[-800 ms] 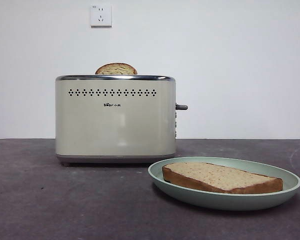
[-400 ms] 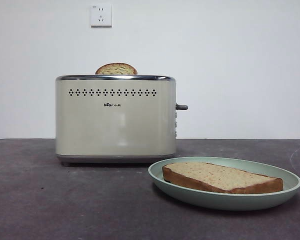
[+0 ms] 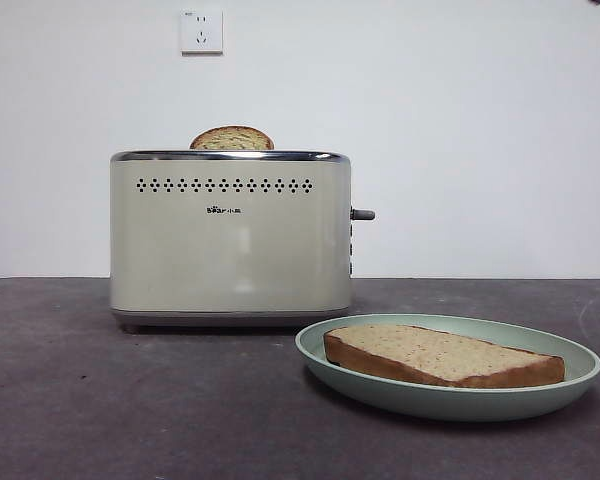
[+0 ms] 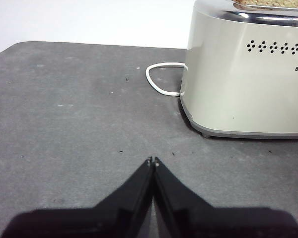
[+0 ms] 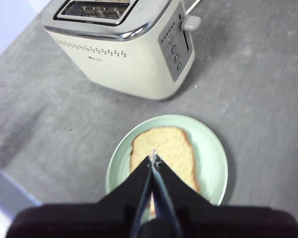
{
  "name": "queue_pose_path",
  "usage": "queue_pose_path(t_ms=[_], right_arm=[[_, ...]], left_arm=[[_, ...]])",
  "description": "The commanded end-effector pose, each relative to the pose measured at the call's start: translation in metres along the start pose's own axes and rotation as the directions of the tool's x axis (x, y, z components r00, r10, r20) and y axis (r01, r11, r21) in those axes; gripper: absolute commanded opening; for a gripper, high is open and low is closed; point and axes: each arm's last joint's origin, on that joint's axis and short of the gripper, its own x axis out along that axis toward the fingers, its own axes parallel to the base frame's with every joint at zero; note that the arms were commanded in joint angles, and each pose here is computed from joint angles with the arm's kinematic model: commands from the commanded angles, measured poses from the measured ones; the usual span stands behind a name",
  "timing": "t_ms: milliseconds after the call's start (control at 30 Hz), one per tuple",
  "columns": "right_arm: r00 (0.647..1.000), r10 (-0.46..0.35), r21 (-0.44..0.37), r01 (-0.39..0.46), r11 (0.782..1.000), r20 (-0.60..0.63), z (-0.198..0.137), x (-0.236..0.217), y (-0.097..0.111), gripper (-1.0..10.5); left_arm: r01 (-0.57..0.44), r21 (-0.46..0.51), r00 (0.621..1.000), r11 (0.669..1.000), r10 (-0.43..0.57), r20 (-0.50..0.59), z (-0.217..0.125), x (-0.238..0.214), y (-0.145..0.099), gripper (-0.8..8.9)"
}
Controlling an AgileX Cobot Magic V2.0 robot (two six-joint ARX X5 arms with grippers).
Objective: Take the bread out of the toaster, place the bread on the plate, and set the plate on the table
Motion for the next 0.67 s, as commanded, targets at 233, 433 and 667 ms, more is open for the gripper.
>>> queue_pose_path(t_ms=[233,433,667], right_arm=[[0.949,-0.212,0.017,0.214,0.977,0.234,-0.017,0.038,-0.027,0.0],[0.857,-0.316,0.047,0.326,0.944,0.406,-0.067,0.032,-0.035,0.0],[0.734,-0.373,0.066,0.411,0.909,0.567,-0.116,0.028,-0.036,0.0]], left_arm=[[0.003,0.011,1.000,1.000,-0.003,-0.006,-0.003,0.001,0.000,-0.04],[0.002,0.011,1.000,1.000,-0.002,-0.006,-0.003,0.001,0.000,-0.04],[0.002,0.011,1.000,1.000,-0.002,-0.006,-0.003,0.001,0.000,-0.04]])
